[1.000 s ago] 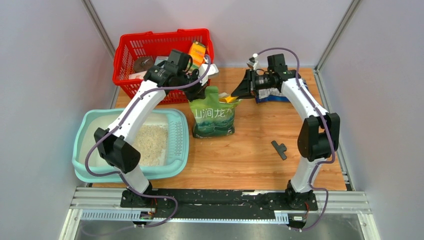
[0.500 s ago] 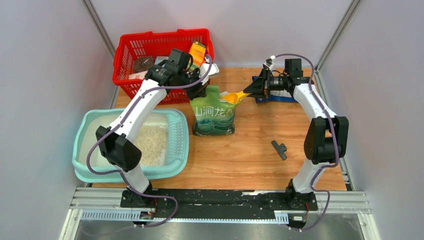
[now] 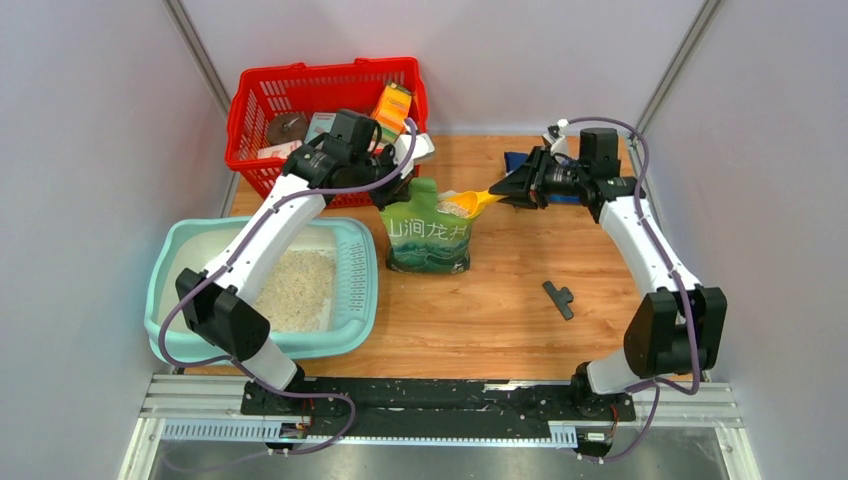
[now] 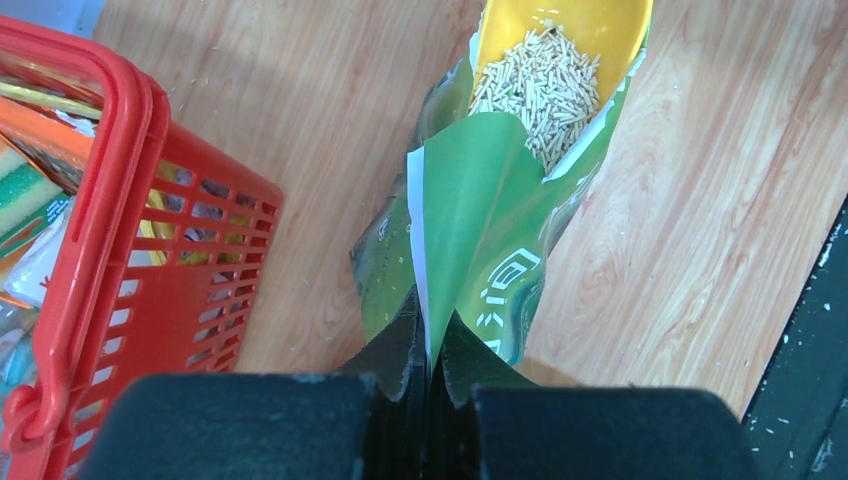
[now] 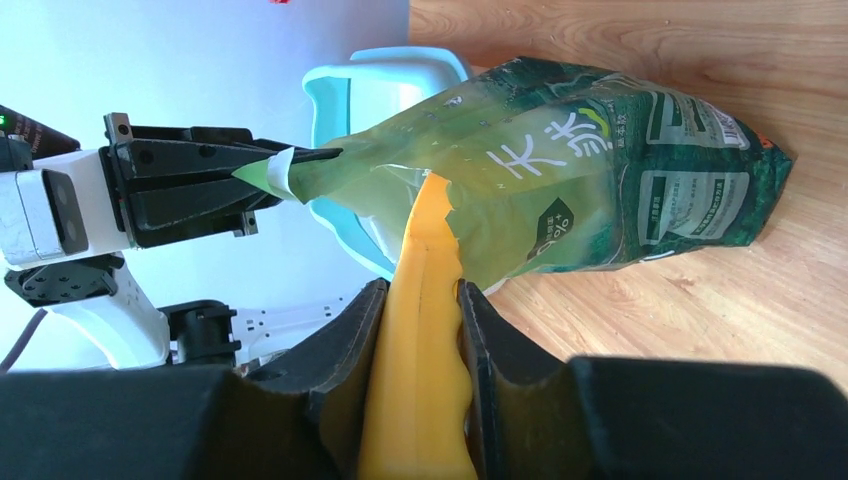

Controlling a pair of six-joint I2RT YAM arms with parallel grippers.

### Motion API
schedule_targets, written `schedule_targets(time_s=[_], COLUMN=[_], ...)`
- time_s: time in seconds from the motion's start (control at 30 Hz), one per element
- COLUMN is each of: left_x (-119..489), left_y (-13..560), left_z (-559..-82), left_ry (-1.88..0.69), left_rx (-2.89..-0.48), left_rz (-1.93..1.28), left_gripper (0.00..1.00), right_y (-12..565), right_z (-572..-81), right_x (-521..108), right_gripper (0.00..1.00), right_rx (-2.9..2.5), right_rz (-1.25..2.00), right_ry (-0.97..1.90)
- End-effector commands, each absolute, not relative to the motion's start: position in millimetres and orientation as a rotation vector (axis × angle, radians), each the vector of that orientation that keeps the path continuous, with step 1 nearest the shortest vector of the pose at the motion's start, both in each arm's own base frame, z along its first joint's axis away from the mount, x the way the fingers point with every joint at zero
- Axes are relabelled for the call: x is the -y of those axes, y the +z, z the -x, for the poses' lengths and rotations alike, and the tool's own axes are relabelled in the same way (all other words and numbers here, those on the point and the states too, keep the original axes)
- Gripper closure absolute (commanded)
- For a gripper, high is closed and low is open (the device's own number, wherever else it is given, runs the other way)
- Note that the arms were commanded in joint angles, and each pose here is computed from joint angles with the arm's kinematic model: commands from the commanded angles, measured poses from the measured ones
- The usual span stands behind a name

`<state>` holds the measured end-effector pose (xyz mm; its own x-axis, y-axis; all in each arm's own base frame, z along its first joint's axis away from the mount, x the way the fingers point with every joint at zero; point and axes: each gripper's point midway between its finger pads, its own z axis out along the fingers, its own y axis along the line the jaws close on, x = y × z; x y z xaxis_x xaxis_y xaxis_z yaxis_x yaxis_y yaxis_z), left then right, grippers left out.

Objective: Fill the litter box with clean litter

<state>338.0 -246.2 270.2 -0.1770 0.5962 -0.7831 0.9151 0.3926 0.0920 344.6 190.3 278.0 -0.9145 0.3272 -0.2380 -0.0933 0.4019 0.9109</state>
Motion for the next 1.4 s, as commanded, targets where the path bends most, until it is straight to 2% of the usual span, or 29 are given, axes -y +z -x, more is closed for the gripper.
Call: schedule_targets(time_s=[0.0, 0.17, 0.4, 0.8, 1.0, 1.37], left_x=[233, 231, 217, 217, 217, 216], left_y=[365, 363, 376, 386, 391, 394], left_z=[-351, -360, -385, -369, -367, -367], left_ry=[-0.404, -0.362, -0.214, -0.223, -0.212, -0.203], left_rx=[-1.624, -1.633, -1.627, -1.571, -1.522, -1.513], left_rz=[-1.131, -1.126, -1.045, -1.118, -1.122, -1.129], left_gripper=[1.00, 1.00, 1.00, 1.00, 1.00, 1.00], right_y=[284, 290, 303, 323, 313, 330], right_z=[-362, -368, -353, -361, -355, -364], right_x=[-183, -184, -189, -179, -179, -163], right_gripper=[1.00, 1.00, 1.00, 1.00, 1.00, 1.00], right_rx=[-2.149, -2.041, -1.995, -1.977, -1.997, -2.009], right_rz=[-0.225, -0.266, -0.089, -0.113, -0.113, -0.126], right_ry=[1.524, 1.686, 1.833, 1.756, 1.765, 1.616])
